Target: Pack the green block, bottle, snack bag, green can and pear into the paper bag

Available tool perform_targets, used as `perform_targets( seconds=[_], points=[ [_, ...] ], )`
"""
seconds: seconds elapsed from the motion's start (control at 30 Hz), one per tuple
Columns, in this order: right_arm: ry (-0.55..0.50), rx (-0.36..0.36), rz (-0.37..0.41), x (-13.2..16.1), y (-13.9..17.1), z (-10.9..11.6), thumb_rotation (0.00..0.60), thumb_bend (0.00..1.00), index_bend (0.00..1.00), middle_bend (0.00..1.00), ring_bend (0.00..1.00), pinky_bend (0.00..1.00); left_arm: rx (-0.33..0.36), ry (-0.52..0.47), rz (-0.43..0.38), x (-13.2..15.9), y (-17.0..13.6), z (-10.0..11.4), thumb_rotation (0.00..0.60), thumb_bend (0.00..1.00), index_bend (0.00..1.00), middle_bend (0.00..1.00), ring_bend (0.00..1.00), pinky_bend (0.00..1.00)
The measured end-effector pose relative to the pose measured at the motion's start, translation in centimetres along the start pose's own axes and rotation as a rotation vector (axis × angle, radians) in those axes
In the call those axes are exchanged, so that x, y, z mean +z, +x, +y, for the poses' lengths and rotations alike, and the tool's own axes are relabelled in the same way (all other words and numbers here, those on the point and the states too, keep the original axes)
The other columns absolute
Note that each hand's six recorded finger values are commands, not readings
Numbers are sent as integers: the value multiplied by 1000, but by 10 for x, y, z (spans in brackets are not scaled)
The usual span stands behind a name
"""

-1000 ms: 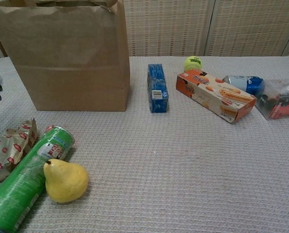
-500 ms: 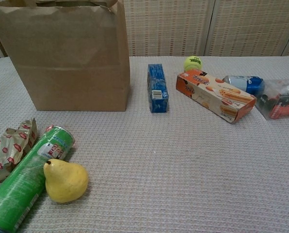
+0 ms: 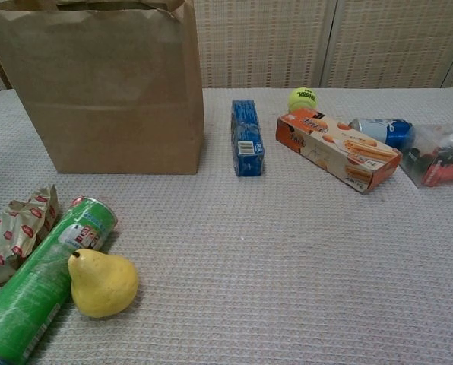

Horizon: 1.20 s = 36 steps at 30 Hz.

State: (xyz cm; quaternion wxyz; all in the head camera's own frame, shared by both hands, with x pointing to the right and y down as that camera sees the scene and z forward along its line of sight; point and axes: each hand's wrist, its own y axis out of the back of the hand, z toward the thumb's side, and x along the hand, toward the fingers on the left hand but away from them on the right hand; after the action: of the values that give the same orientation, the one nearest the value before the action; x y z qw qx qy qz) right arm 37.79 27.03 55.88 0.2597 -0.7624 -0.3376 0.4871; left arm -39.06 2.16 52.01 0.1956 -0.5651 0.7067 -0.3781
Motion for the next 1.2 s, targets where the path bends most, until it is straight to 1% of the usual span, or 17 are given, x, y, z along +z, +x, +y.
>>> perform_targets(
  seconds=[0.1, 0.17, 0.2, 0.3, 0.43, 0.5, 0.53, 0.57, 0.6, 0.63, 0.67, 0.77, 0.83, 0.93, 1.2],
  points=[
    [-4, 3, -2, 0, 0, 0, 600, 58, 0, 0, 0, 0, -32, -61, -35, 30, 1, -18, 600, 642, 665, 679, 635, 742],
    [-8, 6, -4, -1, -1, 0, 600, 58, 0, 0, 0, 0, -66, -99, -49, 49, -2, -32, 600, 642, 665, 678, 635, 742],
    [-11, 6, -5, -1, -1, 0, 600, 58, 0, 0, 0, 0, -79, -106, -54, 56, -4, -38, 600, 643, 665, 678, 635, 741],
    [-18, 7, -5, -1, -1, 1, 600, 57, 0, 0, 0, 0, -125, -105, -76, 73, -9, -58, 600, 641, 662, 676, 634, 740],
    [-26, 10, -4, 0, -1, 1, 600, 58, 0, 0, 0, 0, -185, -71, -95, 77, -16, -85, 600, 624, 632, 654, 611, 727],
    [-30, 13, -3, 0, -1, 1, 600, 58, 0, 0, 0, 0, -216, -37, -104, 75, -18, -101, 600, 604, 567, 583, 535, 679],
    [-31, 13, -2, 0, -1, 1, 600, 58, 0, 0, 0, 0, -232, -18, -107, 74, -19, -108, 600, 582, 480, 473, 424, 599],
    [-31, 13, -2, 0, -1, 1, 600, 58, 0, 0, 0, 0, -258, 9, -112, 71, -20, -117, 600, 545, 350, 315, 267, 476],
    [-32, 13, -3, 0, -1, 1, 600, 57, 0, 0, 0, 0, -283, 29, -116, 70, -21, -124, 600, 519, 257, 206, 166, 385],
    [-34, 12, -4, 0, -1, 2, 600, 57, 0, 0, 0, 0, -312, 49, -122, 70, -23, -131, 600, 481, 120, 64, 42, 255],
    [-34, 12, -5, 0, -1, 2, 600, 57, 0, 0, 0, 0, -351, 77, -131, 70, -27, -141, 600, 459, 53, 11, 2, 193],
    [-36, 15, -8, -1, -1, 2, 600, 58, 0, 0, 0, 0, -412, 150, -155, 71, -31, -158, 600, 434, 3, 0, 0, 137],
    [-37, 17, -9, -1, -1, 2, 600, 57, 0, 0, 0, 0, -421, 164, -157, 72, -31, -161, 600, 434, 0, 0, 0, 132],
    [-35, 17, -9, -1, -1, 2, 600, 58, 0, 0, 0, 0, -417, 168, -159, 72, -29, -157, 600, 437, 0, 0, 0, 133],
    [-30, 10, -9, -1, -1, 3, 600, 58, 0, 0, 0, 0, -408, 155, -149, 67, -28, -141, 600, 439, 0, 0, 0, 136]
  ],
)
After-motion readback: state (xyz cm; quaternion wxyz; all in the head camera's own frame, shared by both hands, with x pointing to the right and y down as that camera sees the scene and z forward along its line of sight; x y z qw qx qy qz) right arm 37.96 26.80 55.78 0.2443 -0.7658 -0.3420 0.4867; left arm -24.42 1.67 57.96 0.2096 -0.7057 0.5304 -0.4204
